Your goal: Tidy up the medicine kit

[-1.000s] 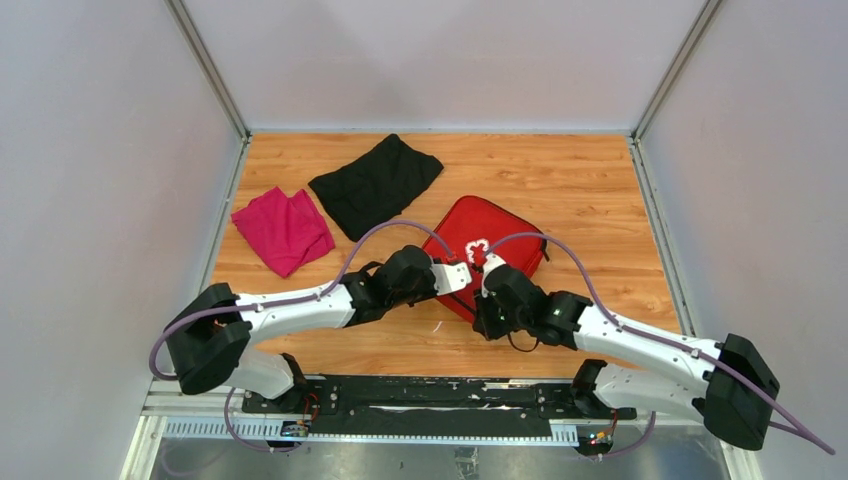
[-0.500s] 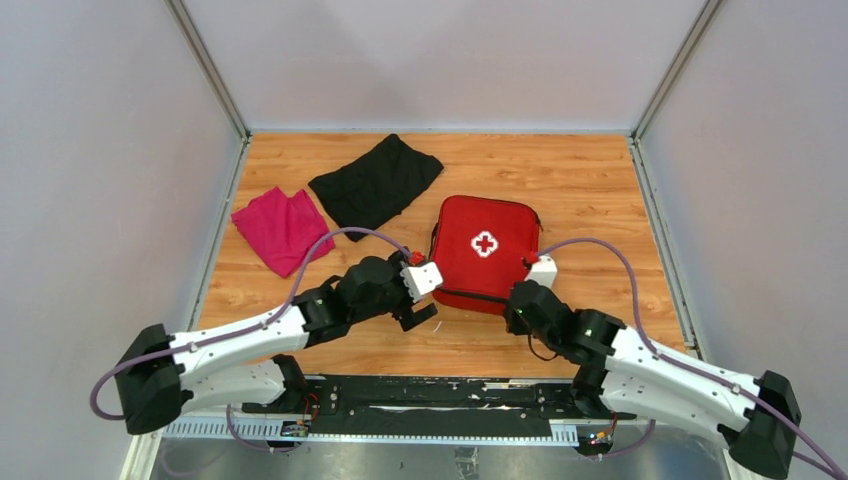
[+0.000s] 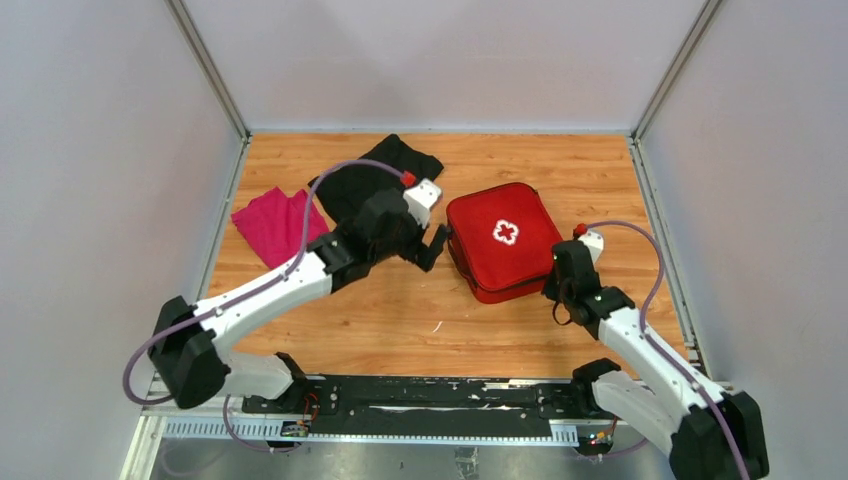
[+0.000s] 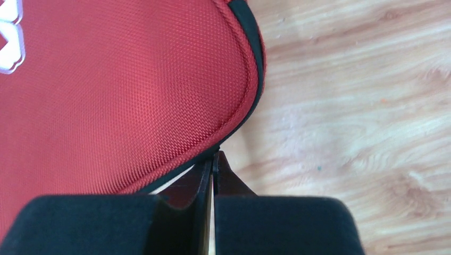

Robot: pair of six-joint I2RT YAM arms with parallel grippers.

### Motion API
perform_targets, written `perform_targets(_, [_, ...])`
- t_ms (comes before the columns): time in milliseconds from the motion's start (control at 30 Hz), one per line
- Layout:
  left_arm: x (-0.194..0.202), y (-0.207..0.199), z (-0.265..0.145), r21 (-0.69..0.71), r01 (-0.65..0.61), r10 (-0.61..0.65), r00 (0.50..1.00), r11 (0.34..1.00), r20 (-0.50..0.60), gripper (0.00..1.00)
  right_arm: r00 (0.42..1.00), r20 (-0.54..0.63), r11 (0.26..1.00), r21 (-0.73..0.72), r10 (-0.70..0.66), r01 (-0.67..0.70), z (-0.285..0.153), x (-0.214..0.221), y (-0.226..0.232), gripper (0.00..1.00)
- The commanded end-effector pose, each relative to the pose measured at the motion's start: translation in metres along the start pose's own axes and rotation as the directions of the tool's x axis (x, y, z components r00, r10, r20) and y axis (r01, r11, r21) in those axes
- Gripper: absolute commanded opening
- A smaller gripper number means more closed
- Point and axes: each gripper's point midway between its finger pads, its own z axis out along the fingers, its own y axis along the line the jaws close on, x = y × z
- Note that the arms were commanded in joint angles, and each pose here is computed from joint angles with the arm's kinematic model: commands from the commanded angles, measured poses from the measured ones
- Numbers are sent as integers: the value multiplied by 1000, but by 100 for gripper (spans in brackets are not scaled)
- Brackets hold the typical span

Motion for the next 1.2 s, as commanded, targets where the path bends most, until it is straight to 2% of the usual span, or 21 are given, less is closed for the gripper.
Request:
perform_targets(0, [-15, 18, 23, 32, 157, -155, 985, 987, -74, 100, 999, 33, 996, -82, -26, 29, 22, -34, 16, 0])
perform_targets(100, [-39, 32, 48, 52, 225, -223, 974, 973, -43, 100, 999, 17, 994, -96, -48, 50, 35, -44, 21, 0])
perform_targets(200, [-52, 38, 78, 73, 236, -233, 971, 969, -47, 100, 998, -10, 990, -129, -57, 55, 41, -44, 28, 0])
perform_targets(400, [-42, 49, 145, 90, 243, -232, 965, 966, -122, 100, 993, 3, 972, -204, -117, 115, 39, -44, 38, 0])
perform_targets(600, [-30, 76, 180, 83, 284, -271, 953, 955, -139, 99, 985, 28, 951, -256, -171, 173, 31, -48, 45, 0])
perform_targets(733, [-18, 87, 192, 94, 309, -293, 944, 946, -151, 99, 980, 20, 938, -289, -196, 193, 30, -46, 50, 0])
perform_targets(867, [-15, 77, 194, 172, 319, -296, 944, 932, -149, 97, 978, -1, 929, -313, -207, 196, 30, -41, 54, 0])
perform_targets(933, [-13, 82, 195, 147, 310, -290, 947, 939, -140, 97, 977, -8, 929, -312, -212, 199, 30, -40, 53, 0])
perform_targets(1033, [-25, 93, 193, 118, 288, -280, 956, 950, -83, 97, 976, -17, 928, -314, -217, 201, 29, -37, 52, 0])
perform_targets(1167, [-66, 107, 185, 92, 254, -260, 964, 963, 52, 98, 976, -24, 928, -314, -219, 200, 28, -33, 50, 0])
